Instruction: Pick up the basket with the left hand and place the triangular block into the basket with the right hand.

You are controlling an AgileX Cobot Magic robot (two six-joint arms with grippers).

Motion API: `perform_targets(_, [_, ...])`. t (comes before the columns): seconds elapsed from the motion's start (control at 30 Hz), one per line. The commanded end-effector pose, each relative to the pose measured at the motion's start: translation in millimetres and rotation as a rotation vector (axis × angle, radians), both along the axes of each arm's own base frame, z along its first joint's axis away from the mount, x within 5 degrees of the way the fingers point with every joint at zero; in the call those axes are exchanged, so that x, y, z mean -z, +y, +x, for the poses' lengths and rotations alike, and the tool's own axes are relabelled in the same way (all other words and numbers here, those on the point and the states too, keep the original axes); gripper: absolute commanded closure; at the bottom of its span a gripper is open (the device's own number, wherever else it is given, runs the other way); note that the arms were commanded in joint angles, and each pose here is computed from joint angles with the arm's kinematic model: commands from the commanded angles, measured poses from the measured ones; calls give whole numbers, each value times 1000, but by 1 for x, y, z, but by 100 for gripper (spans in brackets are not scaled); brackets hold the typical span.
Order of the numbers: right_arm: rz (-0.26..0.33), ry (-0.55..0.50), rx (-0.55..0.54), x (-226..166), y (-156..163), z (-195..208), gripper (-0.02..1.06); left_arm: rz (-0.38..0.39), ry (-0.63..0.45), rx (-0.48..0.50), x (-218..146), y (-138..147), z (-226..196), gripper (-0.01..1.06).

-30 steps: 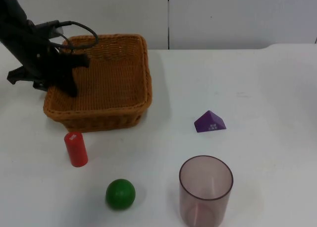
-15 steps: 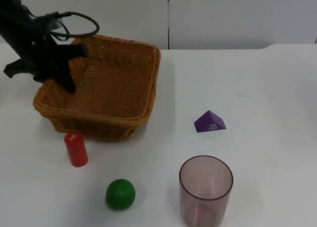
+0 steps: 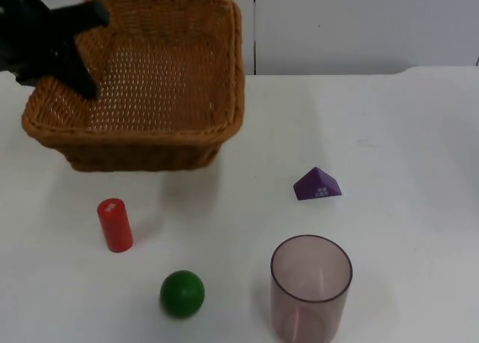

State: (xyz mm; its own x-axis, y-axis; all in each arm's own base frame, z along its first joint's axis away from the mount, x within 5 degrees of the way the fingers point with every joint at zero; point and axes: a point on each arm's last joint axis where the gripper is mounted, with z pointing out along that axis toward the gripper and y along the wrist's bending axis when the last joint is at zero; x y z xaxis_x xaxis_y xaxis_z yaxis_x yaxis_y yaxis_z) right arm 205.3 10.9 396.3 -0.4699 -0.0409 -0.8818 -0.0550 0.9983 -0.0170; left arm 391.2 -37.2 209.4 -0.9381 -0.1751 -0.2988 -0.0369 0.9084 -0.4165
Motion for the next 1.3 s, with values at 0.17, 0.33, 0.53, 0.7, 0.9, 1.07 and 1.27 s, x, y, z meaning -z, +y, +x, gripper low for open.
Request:
perform_targets(0.17, [-13,1,-8,-1,0,0,0,-111,-9,-9,-39,-17,-32,105])
perform_targets(0.33, [-33,49,-18,3,0,-2,0,-143,-1,-39,-55,-31,-57,105])
perform_targets(0.53, [-48,100,-47,7,1,-5,0,-99,9,-31,-63,-39,-81,105])
perform_targets(0.7, [-40,147,-125,14,8,-6,0,-50,19,28,-60,-49,-95,105])
perform_targets(0.9, [-87,205,-164,43,9,5,0,-64,8,38,-61,-60,-97,105])
perform_targets(1.07, [-138,233,-299,72,18,29,0,-82,12,14,-62,-61,-97,105])
perform_targets(1.27, [-265,338,-520,121,47,72,0,-87,14,10,-62,-61,-97,105])
